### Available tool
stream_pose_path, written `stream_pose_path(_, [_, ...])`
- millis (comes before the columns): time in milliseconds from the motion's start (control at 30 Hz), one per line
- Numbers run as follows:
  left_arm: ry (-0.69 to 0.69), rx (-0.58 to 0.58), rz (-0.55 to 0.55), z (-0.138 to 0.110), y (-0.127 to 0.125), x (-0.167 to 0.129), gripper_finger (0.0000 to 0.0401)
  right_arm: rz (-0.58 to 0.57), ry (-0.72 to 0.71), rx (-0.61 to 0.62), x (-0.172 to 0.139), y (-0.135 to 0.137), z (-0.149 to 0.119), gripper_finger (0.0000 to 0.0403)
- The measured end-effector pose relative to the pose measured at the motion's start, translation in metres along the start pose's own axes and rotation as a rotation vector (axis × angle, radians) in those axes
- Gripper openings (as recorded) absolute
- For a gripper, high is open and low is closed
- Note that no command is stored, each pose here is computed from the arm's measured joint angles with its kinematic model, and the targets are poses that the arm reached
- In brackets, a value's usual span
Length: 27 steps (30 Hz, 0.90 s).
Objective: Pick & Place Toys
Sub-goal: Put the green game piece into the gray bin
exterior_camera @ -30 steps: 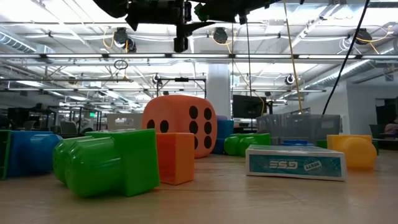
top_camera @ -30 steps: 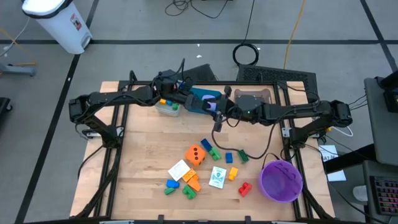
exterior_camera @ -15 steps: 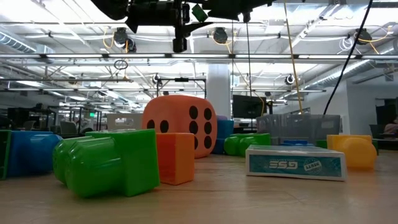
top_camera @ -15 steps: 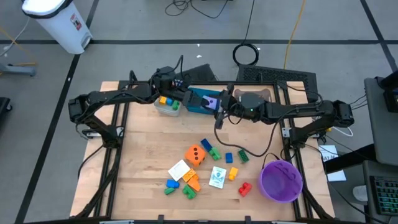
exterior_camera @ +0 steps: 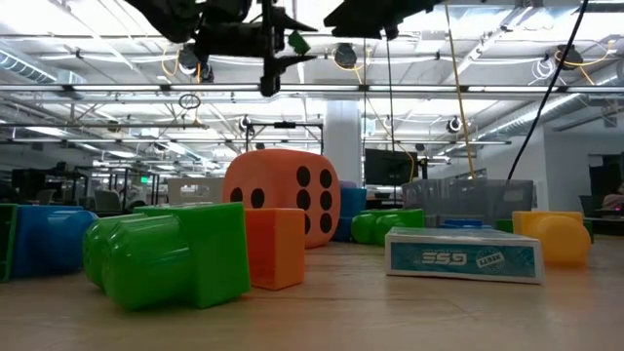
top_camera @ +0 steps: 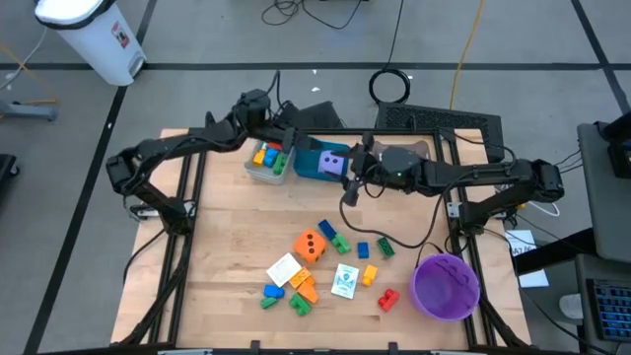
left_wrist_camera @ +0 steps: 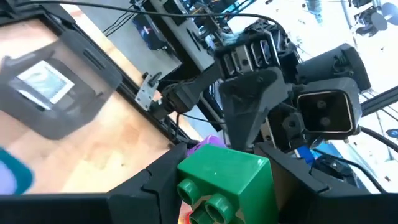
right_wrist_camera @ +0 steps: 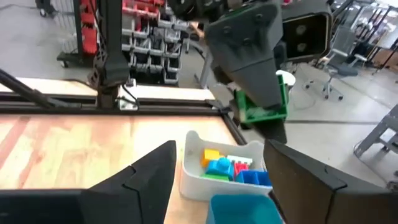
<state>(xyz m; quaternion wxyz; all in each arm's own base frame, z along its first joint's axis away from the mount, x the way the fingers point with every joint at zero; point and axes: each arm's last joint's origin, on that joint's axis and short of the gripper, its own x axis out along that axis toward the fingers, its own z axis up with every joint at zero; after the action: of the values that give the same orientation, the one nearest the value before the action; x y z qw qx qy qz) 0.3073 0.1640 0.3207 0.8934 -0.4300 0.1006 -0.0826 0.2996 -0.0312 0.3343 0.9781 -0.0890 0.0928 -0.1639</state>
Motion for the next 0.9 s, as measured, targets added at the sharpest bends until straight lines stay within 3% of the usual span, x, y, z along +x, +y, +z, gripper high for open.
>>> stream_pose_path(267, [0.058,0.001,0.182,-0.001,0.03,-0.023,0.019,0.008,0.053,0.035,0.0,0.001,-0.005,0.0235])
stream_pose_path(433, [0.122,0.021,0.433,-0.011,0.05,-0.039,0.019,0.012,0.073,0.03,0.0,0.001,-0.007,0.0231])
stream_pose_path(700, [0.208,0.084,0.95,-0.025,0.069,-0.061,0.0191,0.005,0.081,0.03,0.0,-0.001,-0.008,0.0226])
stream_pose_path(900, [0.155,0.104,1.142,-0.02,0.076,-0.072,0.0191,-0.018,0.089,0.034,0.002,-0.008,-0.01,0.0223])
